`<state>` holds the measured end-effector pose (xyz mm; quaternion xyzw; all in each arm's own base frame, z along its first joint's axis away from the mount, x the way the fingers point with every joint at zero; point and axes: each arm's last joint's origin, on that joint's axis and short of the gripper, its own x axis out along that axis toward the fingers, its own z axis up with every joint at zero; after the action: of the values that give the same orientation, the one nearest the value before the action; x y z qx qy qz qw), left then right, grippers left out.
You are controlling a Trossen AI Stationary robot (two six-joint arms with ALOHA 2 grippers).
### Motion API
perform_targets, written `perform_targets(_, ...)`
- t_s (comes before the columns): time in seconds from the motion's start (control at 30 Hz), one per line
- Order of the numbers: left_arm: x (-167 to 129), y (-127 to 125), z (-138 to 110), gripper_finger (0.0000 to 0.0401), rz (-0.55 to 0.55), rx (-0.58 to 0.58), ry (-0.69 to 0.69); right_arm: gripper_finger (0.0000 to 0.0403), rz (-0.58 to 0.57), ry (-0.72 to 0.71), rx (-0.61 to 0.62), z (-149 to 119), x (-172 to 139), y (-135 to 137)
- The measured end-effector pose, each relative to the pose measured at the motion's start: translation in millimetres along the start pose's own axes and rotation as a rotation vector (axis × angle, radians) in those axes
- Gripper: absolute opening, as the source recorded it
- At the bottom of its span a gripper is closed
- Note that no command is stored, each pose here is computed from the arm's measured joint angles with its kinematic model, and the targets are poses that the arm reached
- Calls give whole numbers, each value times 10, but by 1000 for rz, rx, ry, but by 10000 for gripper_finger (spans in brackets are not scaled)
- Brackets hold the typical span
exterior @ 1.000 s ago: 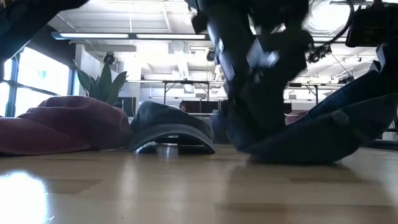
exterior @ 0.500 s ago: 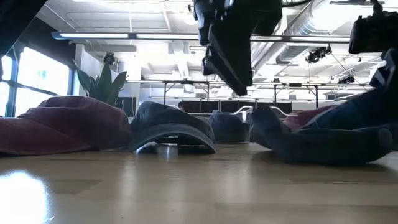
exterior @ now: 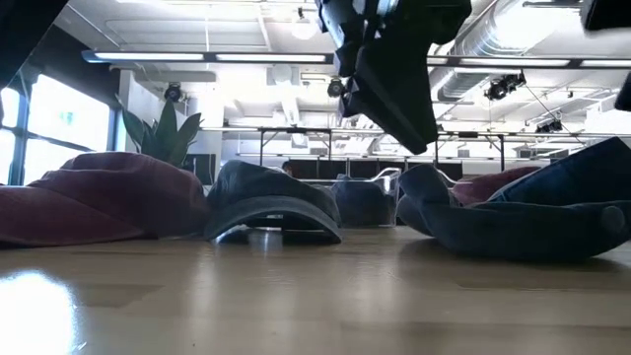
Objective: Pick & Place hat
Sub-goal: Put the right dark blue cap into the left transparent bin
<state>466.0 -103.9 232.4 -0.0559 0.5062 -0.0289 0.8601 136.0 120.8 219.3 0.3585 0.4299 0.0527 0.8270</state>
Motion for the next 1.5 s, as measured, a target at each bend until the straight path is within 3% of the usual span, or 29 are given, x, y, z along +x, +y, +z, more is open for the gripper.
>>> perform_targets(0.1, 1, 25, 11, 111, 48, -1, -18, 192, 120, -53, -118, -4, 66, 163)
perform_targets(0.2, 0, 33, 12, 111, 42, 17, -14, 178, 145, -90, -292, -30, 188, 244)
perform_targets(0.4, 79, 30, -16, 111, 26, 42, -31, 149, -18, -53, -609, -65, 544, 135)
perform_targets(0.5, 192, 48, -91, 111, 22, 42, -23, 140, -97, -16, -709, -47, 709, 42)
perform_targets(0.73, 301, 54, -185, 111, -40, 13, 6, 138, -249, -19, -795, -13, 925, -104)
perform_targets(1.03, 305, 75, -164, 111, -21, 8, -18, 140, -222, -102, -713, 83, 932, -70)
perform_targets(1.17, 304, 83, -163, 111, -37, 5, -14, 172, -273, -96, -725, 113, 996, -137)
perform_targets(1.33, 304, 85, -162, 111, -36, -9, -14, 207, -320, -15, -824, 41, 1176, -243)
perform_targets(1.4, 304, 85, -162, 111, -36, -28, -14, 197, -363, -26, -859, 4, 1232, -267)
perform_targets(1.5, 304, 86, -163, 110, -36, -59, -12, 144, -415, -61, -851, -36, 1254, -277)
